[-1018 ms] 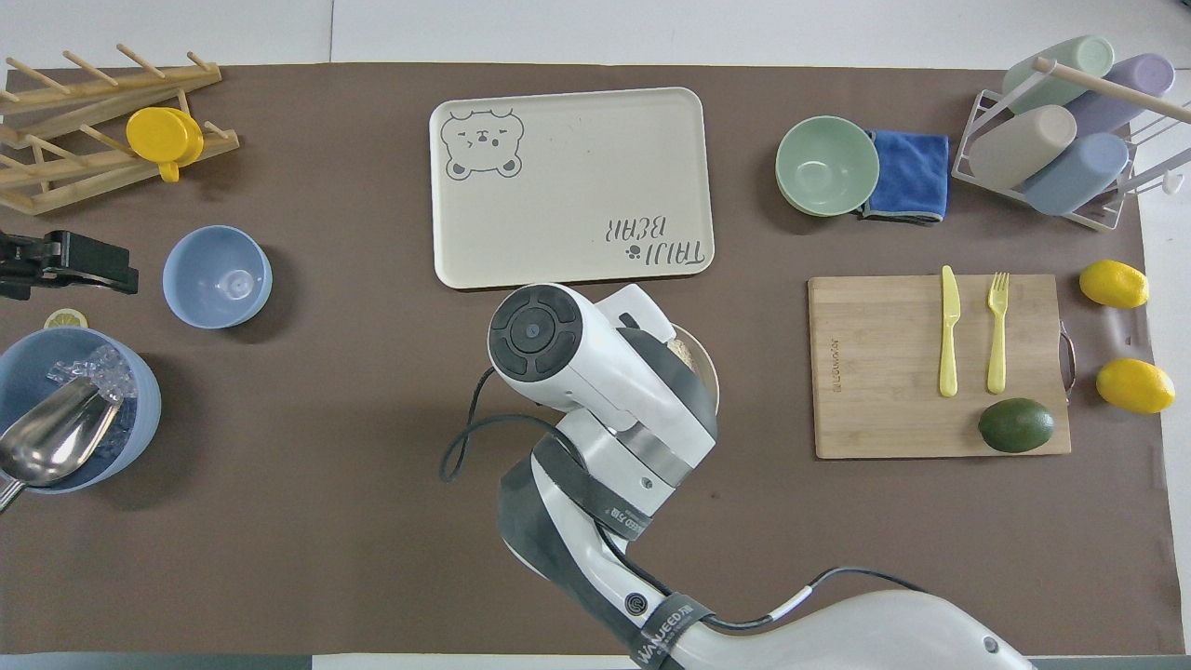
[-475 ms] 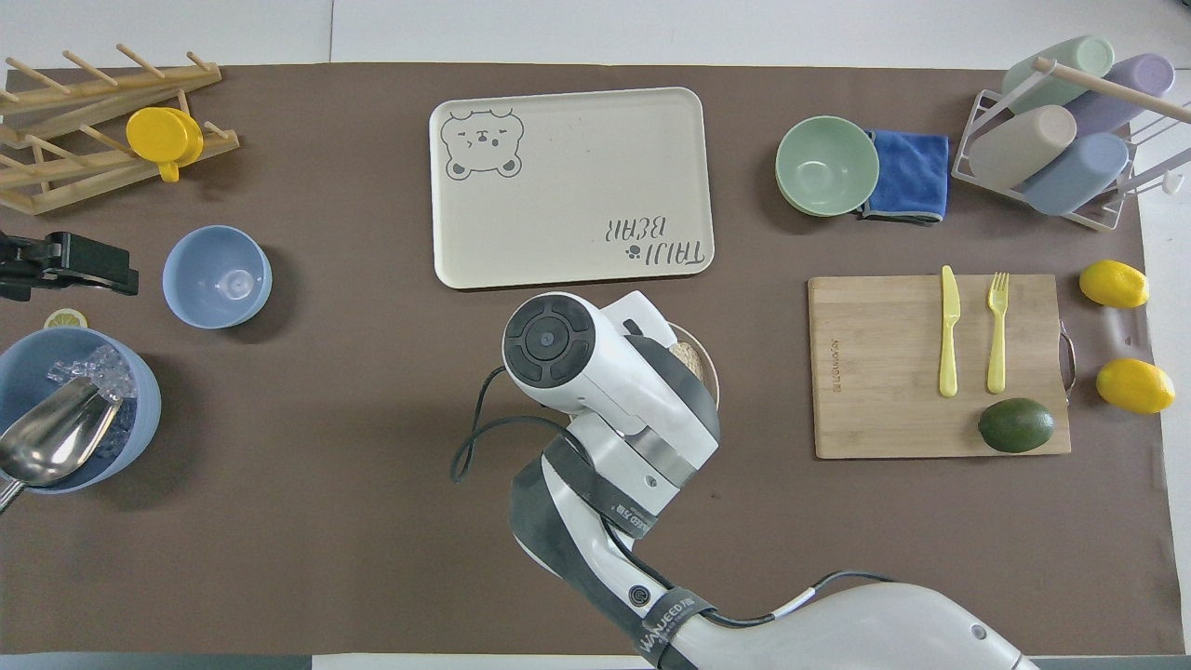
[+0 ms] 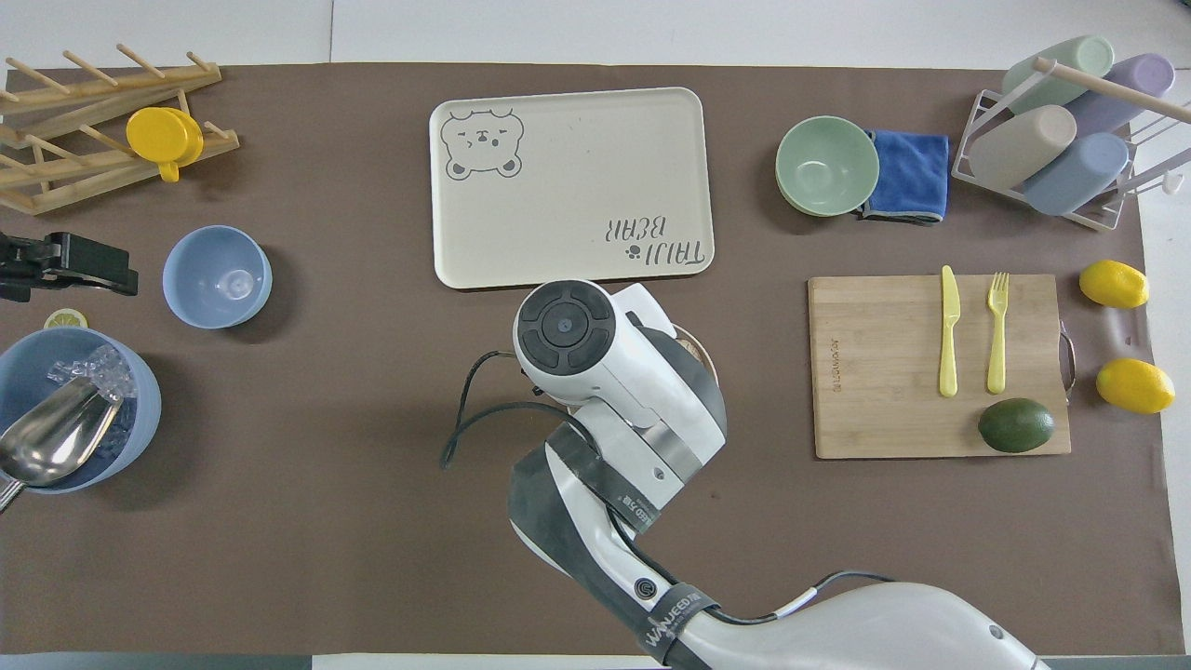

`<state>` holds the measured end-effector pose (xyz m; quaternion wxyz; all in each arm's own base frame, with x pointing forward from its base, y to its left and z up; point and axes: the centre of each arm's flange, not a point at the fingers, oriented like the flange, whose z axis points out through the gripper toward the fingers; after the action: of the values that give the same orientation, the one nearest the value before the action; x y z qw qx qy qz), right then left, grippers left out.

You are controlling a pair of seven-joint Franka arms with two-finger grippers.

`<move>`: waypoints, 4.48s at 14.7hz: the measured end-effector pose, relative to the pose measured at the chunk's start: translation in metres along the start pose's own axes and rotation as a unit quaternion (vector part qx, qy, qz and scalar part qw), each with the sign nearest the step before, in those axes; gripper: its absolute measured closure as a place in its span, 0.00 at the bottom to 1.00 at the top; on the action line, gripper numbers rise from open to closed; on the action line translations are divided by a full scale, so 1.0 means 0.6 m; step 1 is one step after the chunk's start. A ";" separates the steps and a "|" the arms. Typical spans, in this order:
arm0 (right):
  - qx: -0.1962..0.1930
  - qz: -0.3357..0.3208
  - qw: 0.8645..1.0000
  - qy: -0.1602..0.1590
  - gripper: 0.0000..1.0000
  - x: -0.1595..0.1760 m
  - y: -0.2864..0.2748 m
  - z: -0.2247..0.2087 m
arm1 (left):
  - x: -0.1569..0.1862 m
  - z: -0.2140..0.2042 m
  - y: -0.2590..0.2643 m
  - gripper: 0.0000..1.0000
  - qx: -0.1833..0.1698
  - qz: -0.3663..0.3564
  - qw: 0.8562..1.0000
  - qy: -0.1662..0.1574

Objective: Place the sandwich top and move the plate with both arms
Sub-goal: 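Withdraw the right gripper while the left gripper reaches toward the plate, then grasp the plate rim nearest the left gripper, then slide the plate with the left gripper onto the white bear tray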

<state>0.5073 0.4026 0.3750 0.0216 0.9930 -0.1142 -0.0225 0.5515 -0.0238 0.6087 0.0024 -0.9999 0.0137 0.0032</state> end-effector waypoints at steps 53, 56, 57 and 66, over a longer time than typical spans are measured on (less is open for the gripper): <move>0.022 -0.063 0.997 -0.031 0.00 0.210 0.752 -0.335 | -0.142 0.495 0.580 0.65 -0.147 -0.056 0.987 -0.032; 0.021 -0.064 0.997 -0.032 0.00 0.209 0.749 -0.335 | -0.147 0.495 0.587 0.96 -0.148 -0.053 0.987 -0.031; 0.021 -0.064 0.997 -0.032 0.00 0.209 0.749 -0.335 | -0.146 0.495 0.586 0.96 -0.148 -0.053 0.987 -0.030; 0.021 -0.064 0.997 -0.032 0.00 0.209 0.749 -0.335 | -0.139 0.485 0.578 0.96 -0.151 -0.058 0.986 -0.025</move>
<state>0.5380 -0.0555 0.5921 -0.0048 0.9973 -0.0511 -0.0534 0.4566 -0.3668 0.3167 -0.1482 -0.9875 -0.0451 0.0300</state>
